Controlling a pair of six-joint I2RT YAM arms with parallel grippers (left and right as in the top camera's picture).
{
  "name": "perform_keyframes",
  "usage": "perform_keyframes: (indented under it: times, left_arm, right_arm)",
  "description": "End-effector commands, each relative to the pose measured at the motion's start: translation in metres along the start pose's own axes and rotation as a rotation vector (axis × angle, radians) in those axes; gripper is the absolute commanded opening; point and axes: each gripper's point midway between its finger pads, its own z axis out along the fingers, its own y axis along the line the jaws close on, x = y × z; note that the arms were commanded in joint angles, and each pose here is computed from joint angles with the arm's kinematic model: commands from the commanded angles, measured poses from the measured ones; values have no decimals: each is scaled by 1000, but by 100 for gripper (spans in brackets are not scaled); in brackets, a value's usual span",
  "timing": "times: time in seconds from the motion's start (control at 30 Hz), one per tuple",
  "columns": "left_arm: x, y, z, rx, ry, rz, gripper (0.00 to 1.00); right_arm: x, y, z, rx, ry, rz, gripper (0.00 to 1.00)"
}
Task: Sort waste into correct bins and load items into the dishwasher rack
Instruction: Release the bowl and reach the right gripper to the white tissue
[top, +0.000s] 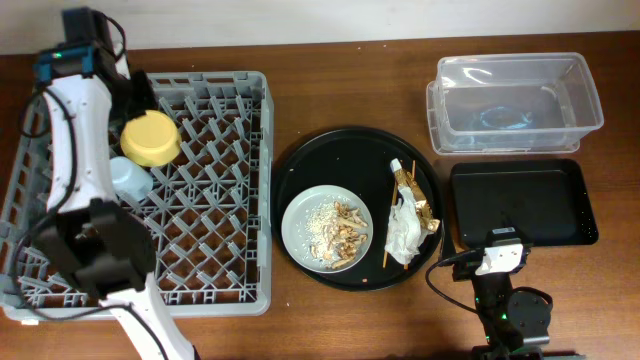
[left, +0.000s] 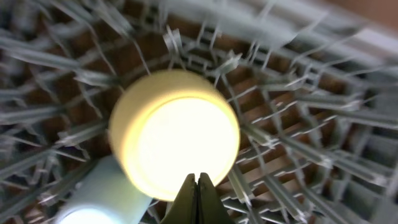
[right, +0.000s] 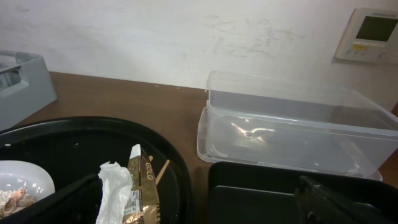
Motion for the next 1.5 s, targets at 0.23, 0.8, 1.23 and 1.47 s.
perform_keyframes:
  times: [0.23,0.8,1.23,1.47]
  left_arm:
    - [14,65,59,-137,111,-124,0]
    - [78,-206,-85,682,119,422,77]
    - [66,-144,-61,-203,-81,104,99]
    - [44,-43,-45,-145,64,-178,99]
  right_arm:
    - [3,0,0,2,5,-4,99]
    - [3,0,0,2,5,-4,99]
    - [2,0,0,2,4,-4,99]
    - [-41,31,-6,-189,-173,41,99]
